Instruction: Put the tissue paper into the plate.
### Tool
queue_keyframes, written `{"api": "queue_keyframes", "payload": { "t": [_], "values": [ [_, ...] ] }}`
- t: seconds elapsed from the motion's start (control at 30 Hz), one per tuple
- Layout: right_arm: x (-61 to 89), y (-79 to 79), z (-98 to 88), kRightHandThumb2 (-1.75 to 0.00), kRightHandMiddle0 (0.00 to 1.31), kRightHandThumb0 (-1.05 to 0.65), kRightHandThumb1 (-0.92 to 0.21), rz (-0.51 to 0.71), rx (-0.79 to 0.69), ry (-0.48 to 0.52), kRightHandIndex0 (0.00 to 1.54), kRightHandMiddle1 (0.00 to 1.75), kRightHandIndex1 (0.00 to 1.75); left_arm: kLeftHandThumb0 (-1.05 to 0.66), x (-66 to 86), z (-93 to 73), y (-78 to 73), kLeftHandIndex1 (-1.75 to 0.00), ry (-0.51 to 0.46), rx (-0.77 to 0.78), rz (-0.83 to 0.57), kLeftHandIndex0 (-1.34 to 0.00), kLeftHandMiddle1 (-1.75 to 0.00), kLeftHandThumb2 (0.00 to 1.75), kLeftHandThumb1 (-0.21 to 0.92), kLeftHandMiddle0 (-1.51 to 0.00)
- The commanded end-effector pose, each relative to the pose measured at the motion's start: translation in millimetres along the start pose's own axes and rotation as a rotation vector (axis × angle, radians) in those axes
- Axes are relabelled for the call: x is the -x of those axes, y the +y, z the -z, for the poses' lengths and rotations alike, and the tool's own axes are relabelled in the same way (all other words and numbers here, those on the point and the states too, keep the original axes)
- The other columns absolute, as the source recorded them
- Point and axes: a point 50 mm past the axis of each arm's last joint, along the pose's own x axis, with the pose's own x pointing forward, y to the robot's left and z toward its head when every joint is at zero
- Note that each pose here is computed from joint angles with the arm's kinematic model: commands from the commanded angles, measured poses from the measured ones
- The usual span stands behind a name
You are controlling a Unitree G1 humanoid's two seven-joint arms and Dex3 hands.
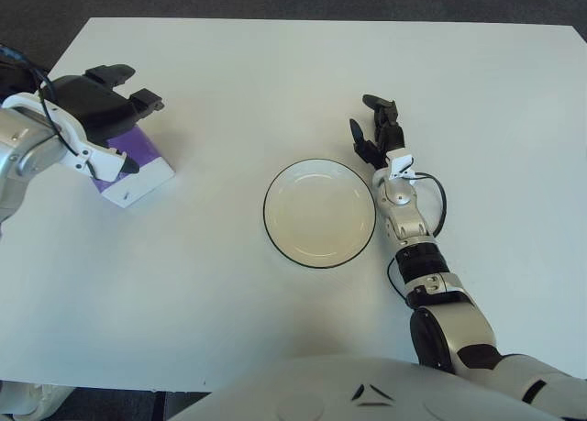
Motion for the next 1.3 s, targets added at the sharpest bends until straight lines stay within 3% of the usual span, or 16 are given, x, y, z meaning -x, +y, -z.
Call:
{"api": "queue_keyframes", "payload": {
  "t": [0.0, 0.63, 1.27],
  "values": [
    [30.1, -12.7, 59.5, -0.39, 0.00, -0.70, -0.92, 0.028, 0.014, 0.294, 0.38, 0.90, 0.08, -0.92, -2.1, 3.8, -0.5, -0.71, 0.020, 0.028, 0.038, 0.00, -0.01, 0.36, 0.92, -0.02],
    [27.2, -21.3, 62.2, -0.38, 0.00, -0.70, -0.92, 0.014, 0.018, 0.294, 0.38, 0.90, 0.07, -0.96, 0.9, 11.5, 5.8, -0.84, 0.065, -0.014, 0.099, 0.00, 0.00, 0.23, 0.92, -0.02],
    [24.4, -28.5, 63.7, -0.38, 0.00, -0.69, -0.92, 0.005, 0.043, 0.296, 0.40, 0.88, 0.08, -0.95, 5.8, 1.9, 6.0, -0.83, 0.036, -0.008, 0.142, 0.00, -0.02, 0.30, 0.92, -0.07]
  ]
}}
